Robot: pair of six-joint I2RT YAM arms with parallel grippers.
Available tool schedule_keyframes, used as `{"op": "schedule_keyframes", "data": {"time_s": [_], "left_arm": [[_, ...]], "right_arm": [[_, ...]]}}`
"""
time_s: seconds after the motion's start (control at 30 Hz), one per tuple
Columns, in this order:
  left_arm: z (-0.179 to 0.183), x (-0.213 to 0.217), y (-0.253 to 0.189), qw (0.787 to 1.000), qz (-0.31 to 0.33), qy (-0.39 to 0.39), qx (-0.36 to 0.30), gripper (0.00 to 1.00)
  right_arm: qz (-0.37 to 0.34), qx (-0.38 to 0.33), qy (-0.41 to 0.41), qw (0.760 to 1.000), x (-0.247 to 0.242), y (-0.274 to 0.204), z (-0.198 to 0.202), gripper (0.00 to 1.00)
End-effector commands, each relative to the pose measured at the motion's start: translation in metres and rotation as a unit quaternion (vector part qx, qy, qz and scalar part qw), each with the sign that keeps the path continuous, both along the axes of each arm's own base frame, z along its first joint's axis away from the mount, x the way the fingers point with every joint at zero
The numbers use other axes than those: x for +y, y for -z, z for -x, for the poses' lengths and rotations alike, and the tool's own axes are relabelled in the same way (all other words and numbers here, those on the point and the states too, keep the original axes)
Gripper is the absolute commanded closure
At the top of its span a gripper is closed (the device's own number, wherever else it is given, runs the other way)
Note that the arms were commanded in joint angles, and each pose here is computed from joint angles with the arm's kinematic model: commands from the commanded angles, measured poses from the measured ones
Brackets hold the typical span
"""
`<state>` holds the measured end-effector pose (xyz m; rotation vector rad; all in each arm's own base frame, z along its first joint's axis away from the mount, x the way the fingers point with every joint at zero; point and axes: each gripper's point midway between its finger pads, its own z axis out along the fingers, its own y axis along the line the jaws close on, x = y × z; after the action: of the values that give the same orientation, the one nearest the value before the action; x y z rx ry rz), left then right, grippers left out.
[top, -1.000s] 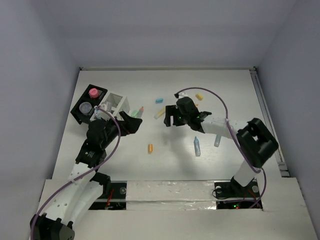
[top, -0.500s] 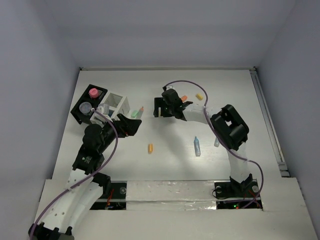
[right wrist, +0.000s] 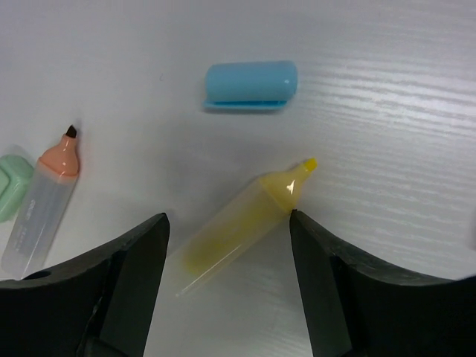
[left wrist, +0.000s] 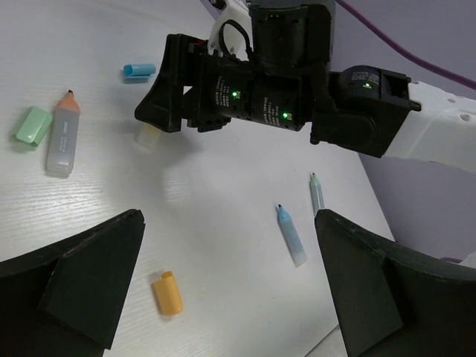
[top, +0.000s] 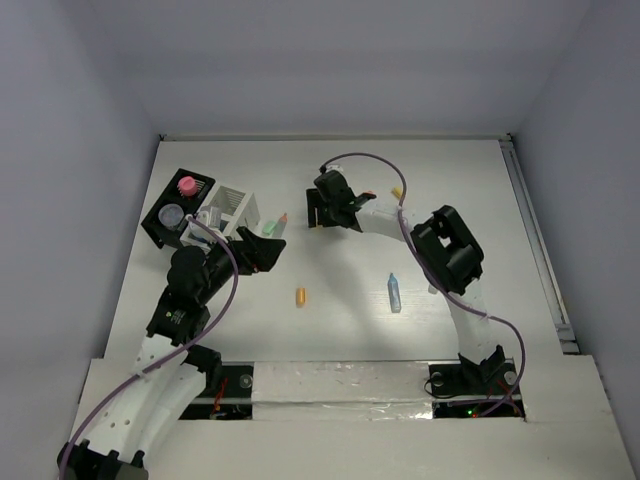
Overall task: Sort the stationery into containers
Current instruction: Pick up the pen from the center of the board.
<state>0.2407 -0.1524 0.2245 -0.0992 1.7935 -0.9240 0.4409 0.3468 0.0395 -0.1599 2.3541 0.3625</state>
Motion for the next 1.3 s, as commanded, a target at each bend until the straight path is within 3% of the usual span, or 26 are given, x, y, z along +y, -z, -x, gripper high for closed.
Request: {"op": "schedule_keyframes", "data": {"time_s": [0.0,0.17,0.3,0.4,0.47,0.53,0.57,0.73,0.9,1.0,1.27], "left_arm": [[0.001,-0.003,-0.016,1.000,0.011,0.008,-0.029,0.01],[0.004,-0.005,-0.012,1.000,0.010,0.015,-0.024,0.01],[0.005,-0.006,-0.005,1.000,0.008,0.021,-0.012,0.01],[0.006,-0.009,-0.001,1.000,0.007,0.026,-0.003,0.01],[0.005,-0.010,0.002,1.000,0.006,0.028,0.001,0.01],[0.007,-0.015,0.003,0.999,0.009,0.041,0.002,0.01],[0.006,-0.017,0.007,0.999,0.008,0.043,0.010,0.01],[0.010,-0.031,0.024,0.997,0.013,0.066,0.030,0.02],[0.010,-0.047,0.049,0.995,0.019,0.074,0.064,0.17],[0.008,-0.056,0.052,0.994,0.027,0.076,0.069,0.29],[-0.014,-0.082,0.052,0.994,0.028,0.080,0.072,0.31]], "right_arm": [[0.068,0.010,-0.001,0.998,-0.010,0.015,0.002,0.30],[0.109,0.009,-0.002,0.994,-0.010,0.019,0.001,0.42],[0.122,0.003,0.006,0.992,-0.015,0.019,-0.002,0.44],[0.124,0.006,0.006,0.992,-0.016,0.023,-0.001,0.55],[0.123,0.007,0.005,0.992,-0.016,0.024,0.000,0.71],[0.119,0.012,-0.001,0.993,-0.015,0.028,0.004,0.76],[0.111,0.007,-0.003,0.994,-0.013,0.026,0.003,0.85],[0.086,-0.012,-0.003,0.996,-0.013,0.013,0.006,0.94],[0.032,-0.058,-0.010,0.998,-0.012,-0.024,0.014,0.95],[-0.022,-0.103,-0.011,0.994,-0.012,-0.075,0.019,0.95],[-0.171,-0.156,-0.056,0.971,-0.011,-0.165,0.068,0.92]]}}
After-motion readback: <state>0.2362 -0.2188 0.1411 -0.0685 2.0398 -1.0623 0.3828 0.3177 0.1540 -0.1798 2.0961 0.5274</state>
